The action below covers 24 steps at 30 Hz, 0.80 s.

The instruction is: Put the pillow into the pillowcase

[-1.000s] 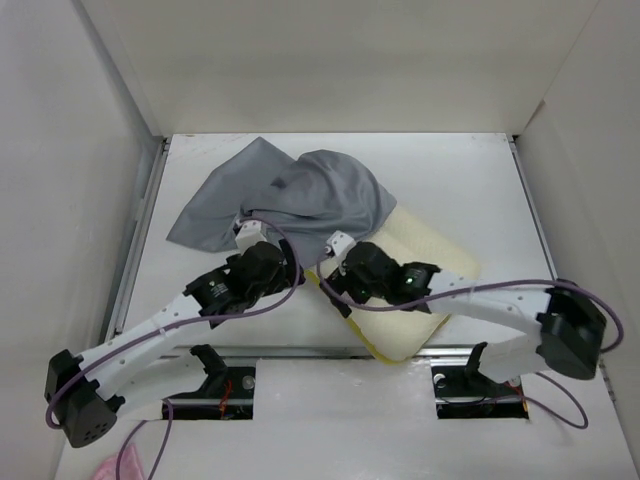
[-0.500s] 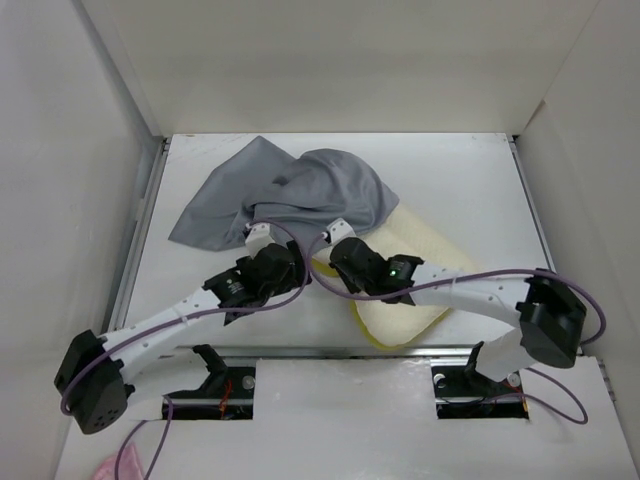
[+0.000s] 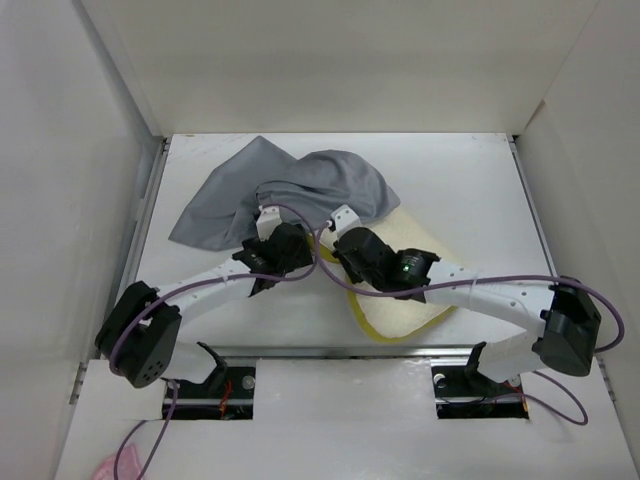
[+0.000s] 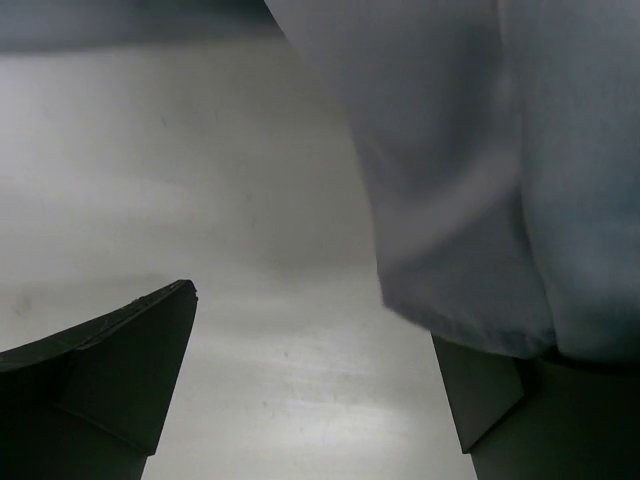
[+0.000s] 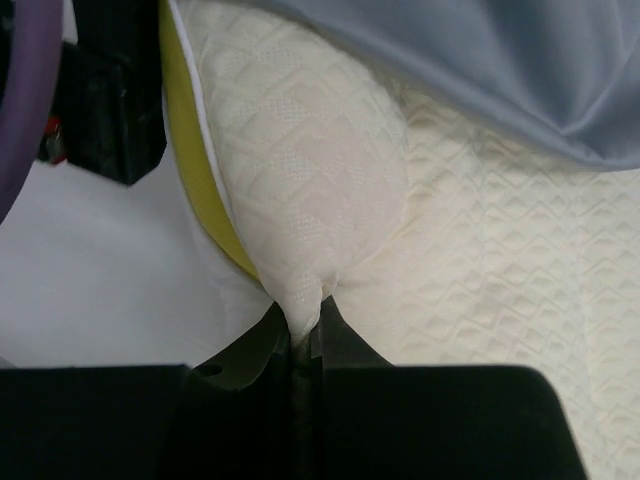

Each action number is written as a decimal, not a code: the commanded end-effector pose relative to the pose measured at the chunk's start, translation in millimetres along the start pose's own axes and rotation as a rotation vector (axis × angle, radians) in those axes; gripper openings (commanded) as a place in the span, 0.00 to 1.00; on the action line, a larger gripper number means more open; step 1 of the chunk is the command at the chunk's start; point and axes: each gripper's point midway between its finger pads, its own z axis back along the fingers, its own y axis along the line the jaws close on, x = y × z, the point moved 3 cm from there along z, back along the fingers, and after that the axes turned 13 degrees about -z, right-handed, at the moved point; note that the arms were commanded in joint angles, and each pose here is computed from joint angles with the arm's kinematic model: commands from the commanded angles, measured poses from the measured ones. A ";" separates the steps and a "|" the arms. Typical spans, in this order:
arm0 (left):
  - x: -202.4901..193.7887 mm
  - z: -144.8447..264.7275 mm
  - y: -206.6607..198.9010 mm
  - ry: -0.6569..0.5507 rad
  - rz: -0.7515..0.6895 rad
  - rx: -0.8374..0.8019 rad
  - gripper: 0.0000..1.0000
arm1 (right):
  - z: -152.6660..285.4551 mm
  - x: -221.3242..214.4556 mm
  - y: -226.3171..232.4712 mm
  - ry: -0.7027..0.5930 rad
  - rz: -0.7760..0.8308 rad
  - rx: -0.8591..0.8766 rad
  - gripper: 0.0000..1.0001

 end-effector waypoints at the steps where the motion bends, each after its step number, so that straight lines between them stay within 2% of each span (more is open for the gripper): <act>1: 62.4 -3.0 -6.9 -0.180 0.042 0.023 0.98 | 12.9 45.1 4.7 -0.134 -0.044 0.003 0.00; 3: 72.7 -9.8 -1.0 -0.195 0.025 0.044 0.90 | 12.9 44.6 6.1 -0.130 -0.043 0.013 0.00; 6: 85.7 -10.0 -17.0 -0.224 -0.011 -0.053 0.75 | 14.3 47.1 4.6 -0.134 -0.044 0.001 0.00; 7: 93.1 -9.1 -28.6 -0.244 -0.051 -0.116 0.42 | 10.5 50.7 2.5 -0.142 -0.051 -0.013 0.00; 9: 97.6 -8.6 -34.4 -0.251 -0.071 -0.142 0.03 | 8.1 57.0 6.5 -0.158 -0.061 -0.006 0.00; 10: 96.2 -7.3 -37.4 -0.250 -0.076 -0.150 0.00 | 10.2 64.7 8.7 -0.178 -0.071 0.002 0.00; 15: 101.9 12.3 -51.2 -0.285 -0.166 -0.207 0.00 | 2.9 97.6 0.2 -0.293 -0.139 -0.078 0.00; 18: 93.5 37.5 -67.7 -0.273 -0.209 -0.311 0.00 | -3.9 121.6 -15.7 -0.367 -0.203 -0.126 0.00; 19: 87.4 46.0 -76.9 -0.254 -0.226 -0.378 0.00 | -1.2 140.2 -12.3 -0.428 -0.243 -0.085 0.00; 23: 55.0 88.9 -107.1 -0.194 -0.296 -0.568 0.00 | 7.4 184.0 -28.7 -0.548 -0.236 -0.088 0.00; 24: 50.4 110.0 -118.3 -0.202 -0.300 -0.644 0.00 | 11.4 191.4 -27.0 -0.567 -0.225 -0.075 0.00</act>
